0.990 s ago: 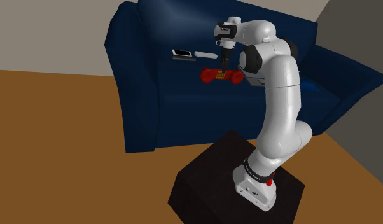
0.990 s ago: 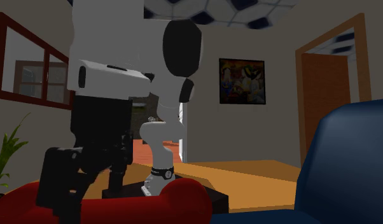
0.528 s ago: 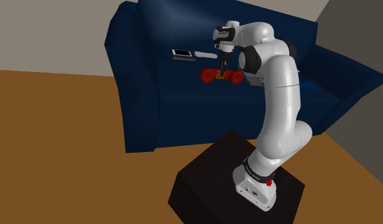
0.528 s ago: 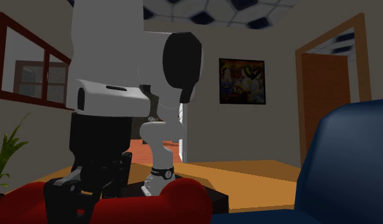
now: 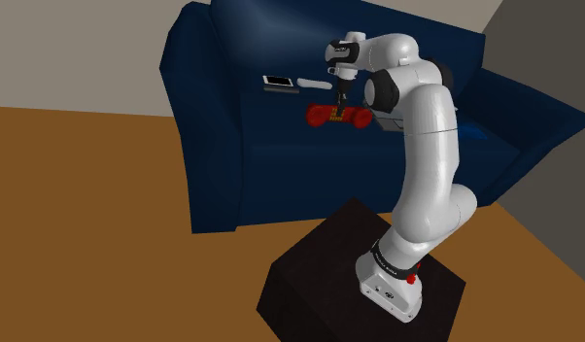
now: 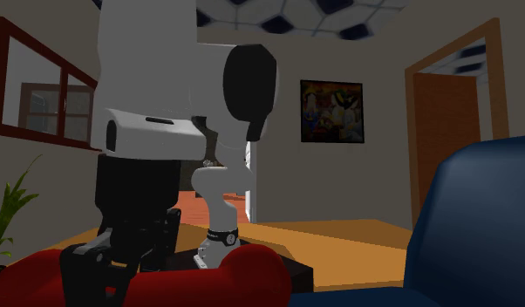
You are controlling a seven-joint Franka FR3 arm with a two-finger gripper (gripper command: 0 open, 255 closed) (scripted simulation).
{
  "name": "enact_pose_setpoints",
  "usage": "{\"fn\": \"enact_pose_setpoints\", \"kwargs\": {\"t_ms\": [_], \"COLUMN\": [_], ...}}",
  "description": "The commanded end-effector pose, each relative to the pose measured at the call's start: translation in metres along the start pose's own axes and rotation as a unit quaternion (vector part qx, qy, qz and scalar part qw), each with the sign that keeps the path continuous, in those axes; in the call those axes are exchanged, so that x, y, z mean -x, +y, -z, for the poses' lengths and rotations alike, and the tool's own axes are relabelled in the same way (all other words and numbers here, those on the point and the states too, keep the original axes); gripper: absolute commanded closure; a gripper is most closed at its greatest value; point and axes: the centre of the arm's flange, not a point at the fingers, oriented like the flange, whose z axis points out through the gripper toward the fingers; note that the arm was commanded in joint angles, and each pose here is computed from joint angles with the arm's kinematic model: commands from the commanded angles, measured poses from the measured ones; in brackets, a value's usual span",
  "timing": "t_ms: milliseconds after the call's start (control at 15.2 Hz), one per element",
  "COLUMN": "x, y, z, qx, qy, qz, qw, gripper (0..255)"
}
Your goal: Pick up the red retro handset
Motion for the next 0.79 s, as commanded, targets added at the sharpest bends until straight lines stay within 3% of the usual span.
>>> {"fn": "enact_pose_setpoints", "kwargs": {"t_ms": [0,726], "x": [0.0,0.006], "y": [-0.001,-0.006], "z": [0.004,0.062], "qx": [-0.001,-0.001], "qy": [0.0,0.0], "qz": [0.0,0.0], "qw": [1.0,1.0], "gripper": [255,255]}}
